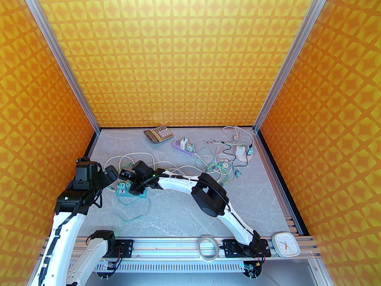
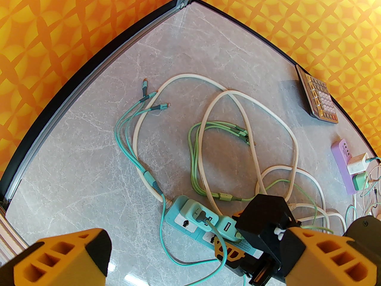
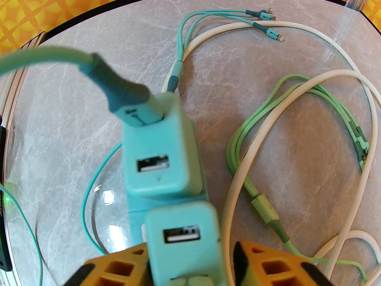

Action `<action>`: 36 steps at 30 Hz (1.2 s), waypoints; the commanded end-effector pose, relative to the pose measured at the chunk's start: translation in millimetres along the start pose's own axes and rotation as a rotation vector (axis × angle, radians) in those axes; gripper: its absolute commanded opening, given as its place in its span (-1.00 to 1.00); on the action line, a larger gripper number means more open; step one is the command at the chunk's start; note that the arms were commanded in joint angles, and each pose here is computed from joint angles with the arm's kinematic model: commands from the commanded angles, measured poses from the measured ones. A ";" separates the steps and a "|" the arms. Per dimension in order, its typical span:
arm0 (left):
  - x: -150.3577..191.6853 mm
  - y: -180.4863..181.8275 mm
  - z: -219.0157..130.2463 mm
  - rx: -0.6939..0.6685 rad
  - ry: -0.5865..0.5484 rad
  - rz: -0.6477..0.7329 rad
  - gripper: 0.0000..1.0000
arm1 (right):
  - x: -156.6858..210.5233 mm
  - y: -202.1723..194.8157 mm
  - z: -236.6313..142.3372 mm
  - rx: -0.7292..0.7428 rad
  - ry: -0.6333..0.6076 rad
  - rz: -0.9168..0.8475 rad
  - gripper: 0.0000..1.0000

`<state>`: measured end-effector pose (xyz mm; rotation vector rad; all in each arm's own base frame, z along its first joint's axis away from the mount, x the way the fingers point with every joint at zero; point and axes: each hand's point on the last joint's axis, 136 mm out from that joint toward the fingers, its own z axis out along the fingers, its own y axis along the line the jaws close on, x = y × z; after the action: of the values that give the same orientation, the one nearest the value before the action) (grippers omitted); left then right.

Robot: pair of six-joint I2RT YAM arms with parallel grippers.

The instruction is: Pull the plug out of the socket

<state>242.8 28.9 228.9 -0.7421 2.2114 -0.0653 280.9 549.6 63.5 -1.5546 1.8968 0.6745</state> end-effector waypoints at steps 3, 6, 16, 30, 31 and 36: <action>0.0 1.4 -0.4 -0.004 0.005 0.013 0.98 | -10.1 0.7 1.9 -0.011 -0.036 -0.029 -0.04; 0.0 1.3 -0.6 -0.003 0.005 0.016 0.98 | -14.6 1.7 1.7 -0.017 -0.053 -0.035 -0.09; -7.2 11.4 -10.6 -0.040 -0.046 -0.012 0.98 | -20.8 0.8 0.5 -0.014 -0.081 -0.041 -0.61; -6.7 12.2 -9.7 -0.041 -0.050 -0.017 0.98 | -47.1 -11.5 -40.6 0.110 -0.184 -0.040 -0.84; -6.7 12.1 -9.1 -0.042 -0.049 -0.015 0.98 | -47.5 -12.4 -42.9 0.121 -0.189 -0.039 -0.84; -6.5 10.9 -7.8 -0.040 -0.042 -0.011 0.98 | -48.2 -21.6 -52.2 0.132 -0.213 0.003 -0.84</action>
<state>237.1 35.8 235.1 -0.7539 2.1765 -0.0322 284.0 537.8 78.0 -1.4803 1.8406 0.6446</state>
